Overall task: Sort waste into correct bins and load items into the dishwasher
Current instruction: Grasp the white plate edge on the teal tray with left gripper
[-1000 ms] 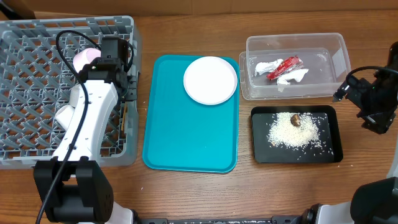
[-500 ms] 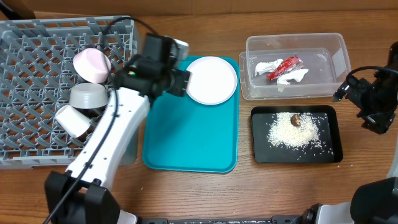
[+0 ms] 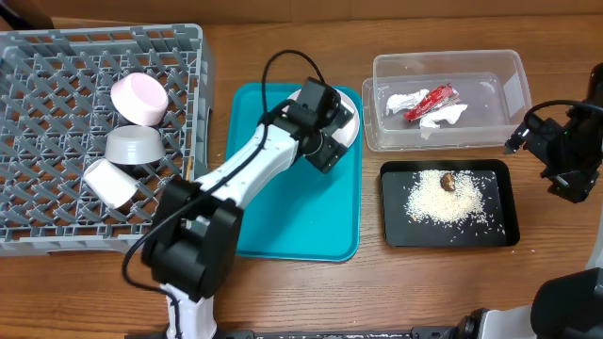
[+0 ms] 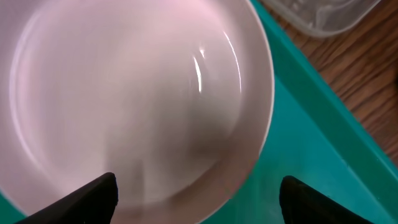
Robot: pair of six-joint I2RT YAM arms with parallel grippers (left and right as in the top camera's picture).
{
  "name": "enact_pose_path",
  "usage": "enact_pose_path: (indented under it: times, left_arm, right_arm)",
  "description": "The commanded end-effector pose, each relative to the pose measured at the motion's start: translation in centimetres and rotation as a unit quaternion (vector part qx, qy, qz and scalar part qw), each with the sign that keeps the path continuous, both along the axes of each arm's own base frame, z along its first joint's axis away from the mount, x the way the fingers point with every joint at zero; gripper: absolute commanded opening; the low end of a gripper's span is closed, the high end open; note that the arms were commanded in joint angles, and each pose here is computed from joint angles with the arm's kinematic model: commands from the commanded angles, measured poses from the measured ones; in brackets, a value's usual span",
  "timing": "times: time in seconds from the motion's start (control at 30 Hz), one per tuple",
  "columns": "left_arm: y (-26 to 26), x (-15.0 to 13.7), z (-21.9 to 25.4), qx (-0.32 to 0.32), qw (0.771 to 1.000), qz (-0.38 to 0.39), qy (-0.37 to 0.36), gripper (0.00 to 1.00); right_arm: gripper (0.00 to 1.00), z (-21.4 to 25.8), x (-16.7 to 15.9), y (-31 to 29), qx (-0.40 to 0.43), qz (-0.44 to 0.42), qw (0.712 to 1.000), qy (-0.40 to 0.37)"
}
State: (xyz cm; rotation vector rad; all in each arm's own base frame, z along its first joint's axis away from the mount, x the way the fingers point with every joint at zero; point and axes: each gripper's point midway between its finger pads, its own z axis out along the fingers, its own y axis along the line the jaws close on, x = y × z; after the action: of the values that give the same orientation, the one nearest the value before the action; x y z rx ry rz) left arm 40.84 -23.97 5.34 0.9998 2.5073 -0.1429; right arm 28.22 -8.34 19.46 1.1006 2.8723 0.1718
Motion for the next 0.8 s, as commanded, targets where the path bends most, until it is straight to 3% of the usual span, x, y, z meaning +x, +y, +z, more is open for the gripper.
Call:
enact_pose_path:
  times: [0.0, 0.17, 0.27, 0.3, 0.5, 0.57, 0.77]
  left_arm:
    - [-0.1, -0.6, -2.8, 0.02, 0.999, -0.02, 0.027, 0.82]
    - [1.1, -2.6, -4.8, 0.05, 0.995, -0.02, 0.08, 0.69]
    - [2.0, -4.2, -5.2, 0.067, 0.991, -0.02, 0.113, 0.51]
    - [2.6, -5.2, -5.4, 0.078, 0.988, -0.019, 0.134, 0.37]
    - [2.9, -5.8, -5.5, 0.084, 0.985, -0.013, 0.147, 0.17]
    - [3.1, -5.7, -5.5, 0.088, 0.986, -0.011, 0.145, 0.04]
    - [3.7, -4.7, -3.4, 0.094, 0.987, 0.037, 0.123, 0.04]
  right_arm:
    - [1.0, 0.5, 0.3, 0.2, 0.0, 0.005, 1.0, -0.013]
    - [1.0, 0.5, 0.3, 0.1, -0.001, 0.005, 1.0, -0.015]
    - [1.0, 0.5, 0.3, 0.1, -0.001, 0.005, 1.0, -0.015]
    - [1.0, 0.6, 0.4, 0.1, -0.001, 0.005, 1.0, -0.016]
    - [1.0, 0.5, 0.3, 0.1, -0.001, 0.005, 1.0, -0.015]
    - [1.0, 0.6, 0.3, 0.1, -0.001, 0.005, 1.0, -0.015]
    - [1.0, 0.5, 0.3, 0.2, 0.0, 0.005, 1.0, -0.015]
